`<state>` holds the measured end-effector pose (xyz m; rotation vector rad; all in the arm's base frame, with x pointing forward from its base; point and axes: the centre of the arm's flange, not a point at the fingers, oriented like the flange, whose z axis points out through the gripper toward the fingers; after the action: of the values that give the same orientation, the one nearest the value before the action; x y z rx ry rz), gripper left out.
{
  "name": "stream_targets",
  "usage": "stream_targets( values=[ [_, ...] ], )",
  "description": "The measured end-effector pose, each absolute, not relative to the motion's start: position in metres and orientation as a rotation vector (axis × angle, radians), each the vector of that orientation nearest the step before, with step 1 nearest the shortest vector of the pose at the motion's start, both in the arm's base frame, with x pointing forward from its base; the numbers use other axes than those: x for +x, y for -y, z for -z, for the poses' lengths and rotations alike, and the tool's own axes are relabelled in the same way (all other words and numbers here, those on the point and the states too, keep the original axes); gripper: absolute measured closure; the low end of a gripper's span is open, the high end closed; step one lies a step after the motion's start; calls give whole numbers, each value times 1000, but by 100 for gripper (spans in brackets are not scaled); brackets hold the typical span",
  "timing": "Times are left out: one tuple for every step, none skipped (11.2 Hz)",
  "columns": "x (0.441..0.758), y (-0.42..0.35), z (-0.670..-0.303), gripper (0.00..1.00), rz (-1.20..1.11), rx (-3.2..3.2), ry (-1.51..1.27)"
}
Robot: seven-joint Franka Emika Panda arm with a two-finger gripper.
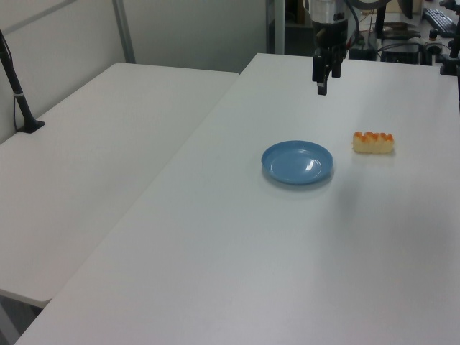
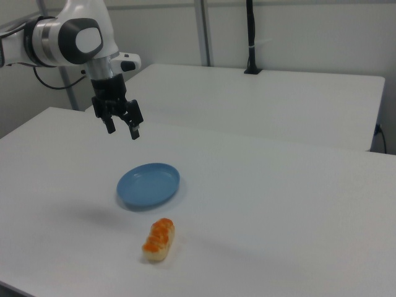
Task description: Put the bread on the table
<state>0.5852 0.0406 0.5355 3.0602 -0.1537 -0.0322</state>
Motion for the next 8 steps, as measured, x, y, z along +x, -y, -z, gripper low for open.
stream_targets(
  values=[
    [585, -44, -536, 0, 32, 3061, 145],
    [585, -45, -536, 0, 32, 3061, 140],
    [585, -45, -536, 0, 32, 3061, 133],
    [585, -45, -536, 0, 32, 3061, 131],
    [585, -45, -535, 0, 33, 3061, 130],
    [585, -45, -535, 0, 35, 3061, 130],
    [585, -45, -534, 0, 36, 3061, 130],
    [586, -45, -534, 0, 37, 3061, 130]
  ],
)
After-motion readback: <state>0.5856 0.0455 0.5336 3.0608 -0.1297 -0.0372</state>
